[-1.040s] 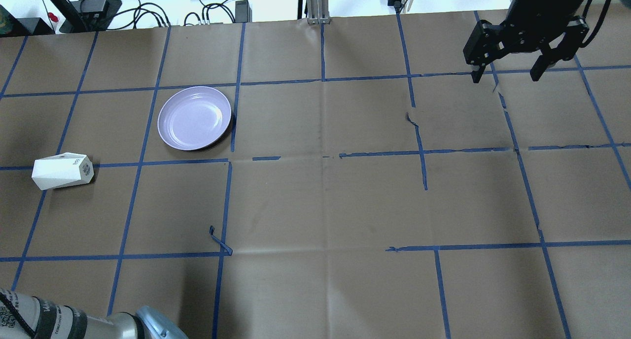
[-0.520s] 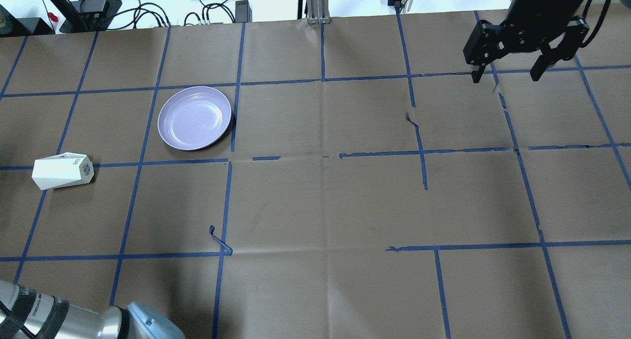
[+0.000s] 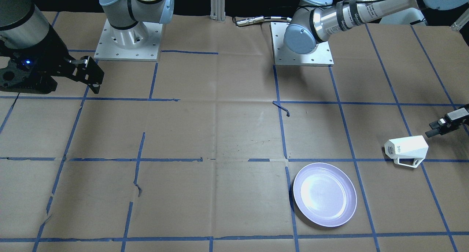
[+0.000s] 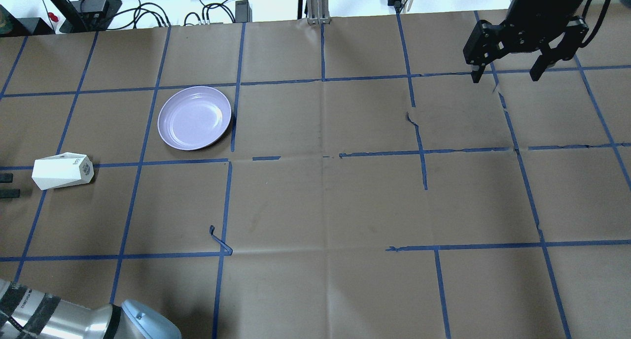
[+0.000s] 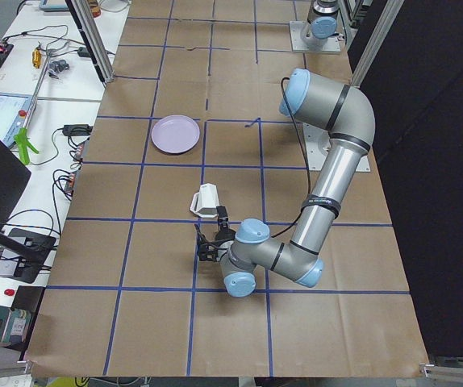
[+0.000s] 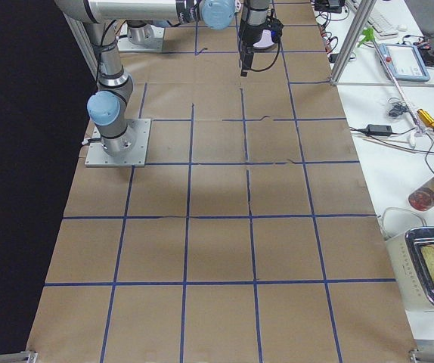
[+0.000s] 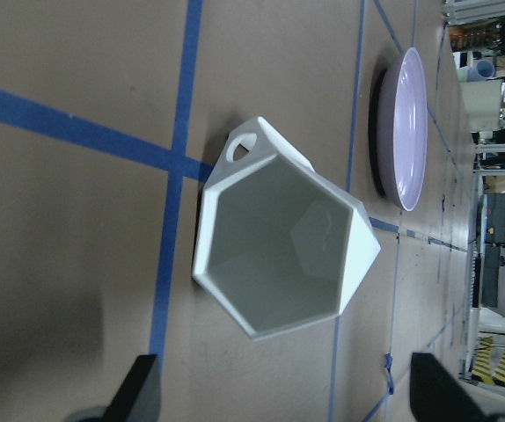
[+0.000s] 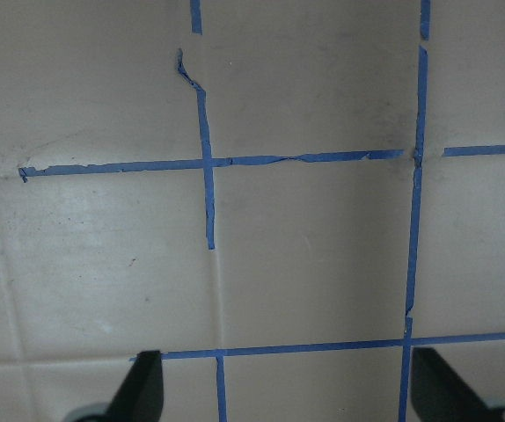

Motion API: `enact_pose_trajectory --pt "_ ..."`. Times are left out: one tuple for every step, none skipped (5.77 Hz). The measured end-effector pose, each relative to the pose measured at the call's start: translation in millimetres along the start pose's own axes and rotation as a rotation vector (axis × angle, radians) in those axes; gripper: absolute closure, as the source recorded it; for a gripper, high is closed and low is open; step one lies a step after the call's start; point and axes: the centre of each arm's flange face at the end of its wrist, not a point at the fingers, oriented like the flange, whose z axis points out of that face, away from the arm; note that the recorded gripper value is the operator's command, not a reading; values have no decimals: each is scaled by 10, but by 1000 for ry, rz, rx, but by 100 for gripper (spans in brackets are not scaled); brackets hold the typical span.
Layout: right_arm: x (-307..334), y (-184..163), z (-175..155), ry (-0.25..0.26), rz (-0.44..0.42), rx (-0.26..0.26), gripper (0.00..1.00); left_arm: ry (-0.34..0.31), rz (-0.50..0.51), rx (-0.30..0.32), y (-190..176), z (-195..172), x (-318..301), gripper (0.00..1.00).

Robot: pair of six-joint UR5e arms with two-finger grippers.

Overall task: Flip cup and place on plate
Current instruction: 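Lower the left gripper onto the cup's open end and close on it, then lift the cup with the left gripper, turning it upright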

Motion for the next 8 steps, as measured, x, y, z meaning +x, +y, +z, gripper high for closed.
enact_pose_trajectory --pt "0 0 0 0 0 0 0 68 -27 2 46 89 -52 1" --pt "0 0 0 0 0 0 0 121 -42 14 57 155 -61 1" --pt "0 0 0 0 0 0 0 153 -40 35 32 208 -53 1" --pt "0 0 0 0 0 0 0 169 -29 42 -20 282 -29 1" --pt "0 0 0 0 0 0 0 175 -16 32 -87 370 18 2" --pt "0 0 0 0 0 0 0 177 -5 23 -140 442 55 3" --pt "0 0 0 0 0 0 0 178 0 26 -165 466 71 8" --pt "0 0 0 0 0 0 0 180 4 36 -182 469 76 35"
